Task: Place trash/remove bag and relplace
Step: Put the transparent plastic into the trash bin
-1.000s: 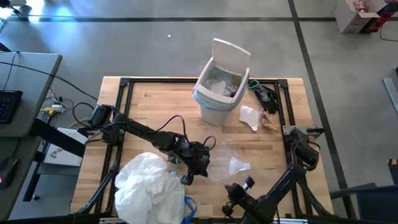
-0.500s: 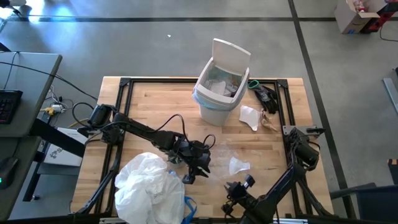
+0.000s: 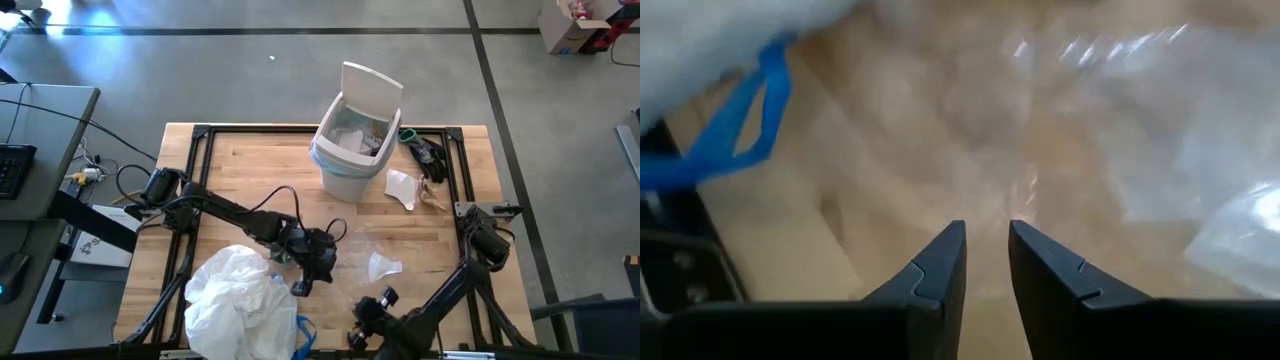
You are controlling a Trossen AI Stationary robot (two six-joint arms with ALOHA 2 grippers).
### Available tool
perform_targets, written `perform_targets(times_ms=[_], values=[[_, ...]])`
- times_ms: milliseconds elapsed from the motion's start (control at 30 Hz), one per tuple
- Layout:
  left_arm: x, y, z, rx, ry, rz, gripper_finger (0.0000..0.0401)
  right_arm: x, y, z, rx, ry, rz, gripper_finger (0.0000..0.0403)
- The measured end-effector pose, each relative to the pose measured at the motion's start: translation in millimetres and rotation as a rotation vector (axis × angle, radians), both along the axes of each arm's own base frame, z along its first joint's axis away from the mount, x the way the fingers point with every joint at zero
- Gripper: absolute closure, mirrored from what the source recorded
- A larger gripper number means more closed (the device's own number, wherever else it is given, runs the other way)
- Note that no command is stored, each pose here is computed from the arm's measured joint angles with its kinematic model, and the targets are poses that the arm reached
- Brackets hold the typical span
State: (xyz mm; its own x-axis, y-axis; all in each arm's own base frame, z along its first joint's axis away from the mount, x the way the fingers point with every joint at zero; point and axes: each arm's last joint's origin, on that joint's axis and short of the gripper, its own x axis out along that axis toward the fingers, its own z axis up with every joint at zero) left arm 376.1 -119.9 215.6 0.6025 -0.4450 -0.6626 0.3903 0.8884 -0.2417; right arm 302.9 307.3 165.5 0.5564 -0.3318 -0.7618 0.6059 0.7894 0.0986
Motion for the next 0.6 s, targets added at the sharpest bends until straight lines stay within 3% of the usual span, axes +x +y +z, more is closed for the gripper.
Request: perform_targets(times_ms=[367,600], values=[[-24,-26,-28,0.01,0.111,-0.043,0.0366,38,-17,-3,0.039,0.008,0.108,0.0336],[-39,-37,-47,0.042,0.149,0.001,0.0327,74,-26,-30,0.172,0.056,0.264,0.0336]])
